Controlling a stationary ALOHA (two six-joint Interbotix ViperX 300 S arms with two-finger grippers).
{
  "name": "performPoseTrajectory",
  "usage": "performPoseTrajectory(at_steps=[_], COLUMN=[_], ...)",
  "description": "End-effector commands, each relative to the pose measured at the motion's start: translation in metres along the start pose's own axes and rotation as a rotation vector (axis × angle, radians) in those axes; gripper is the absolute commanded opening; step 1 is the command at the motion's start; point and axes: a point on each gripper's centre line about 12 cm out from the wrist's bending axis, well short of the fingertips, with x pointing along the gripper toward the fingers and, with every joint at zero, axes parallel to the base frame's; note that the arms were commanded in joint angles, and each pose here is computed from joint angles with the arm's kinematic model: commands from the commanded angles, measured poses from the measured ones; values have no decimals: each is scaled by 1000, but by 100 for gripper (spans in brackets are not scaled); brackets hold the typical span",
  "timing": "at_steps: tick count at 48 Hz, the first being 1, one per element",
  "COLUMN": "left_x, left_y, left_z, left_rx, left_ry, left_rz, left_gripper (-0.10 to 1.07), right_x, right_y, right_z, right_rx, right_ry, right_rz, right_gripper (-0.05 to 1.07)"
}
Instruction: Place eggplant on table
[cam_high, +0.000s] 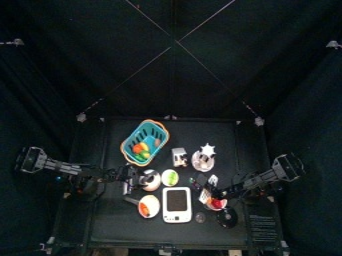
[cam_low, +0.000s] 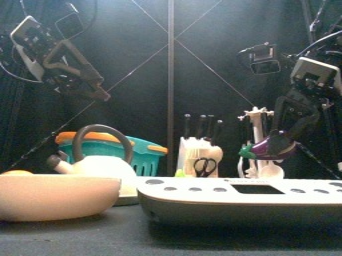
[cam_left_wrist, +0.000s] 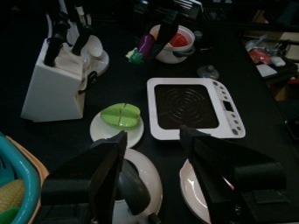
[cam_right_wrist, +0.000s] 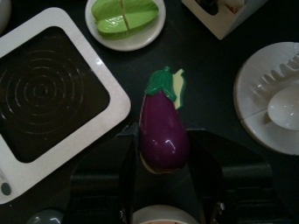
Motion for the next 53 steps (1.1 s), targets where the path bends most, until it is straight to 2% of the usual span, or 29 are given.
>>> performPoseTrajectory(at_steps=[1, 12, 27, 46, 49, 53], left_x=[1, 0, 0, 0, 0, -3], left_y=[0, 0, 0, 3, 4, 5], left_z=[7, 6, 6, 8, 13, 29], left_rx=[-7, -17, -17, -16, -18, -21], left_ry=[-23, -19, -21, -43, -69, -129], left_rz=[2, 5, 5, 21, 28, 33], left_gripper=[88, 88, 88, 88, 88, 88], right_x=[-2, 1, 5, 3, 3, 2], right_y=[0, -6, -14, -10, -8, -7], right_z=[4, 5, 3, 8, 11, 16], right_rx=[11, 41, 62, 60, 59, 57], right_ry=[-10, -1, 16, 1, -7, -22], right_rz=[7, -14, -31, -18, -13, -8], right_gripper=[60, 65, 91, 93, 93, 93])
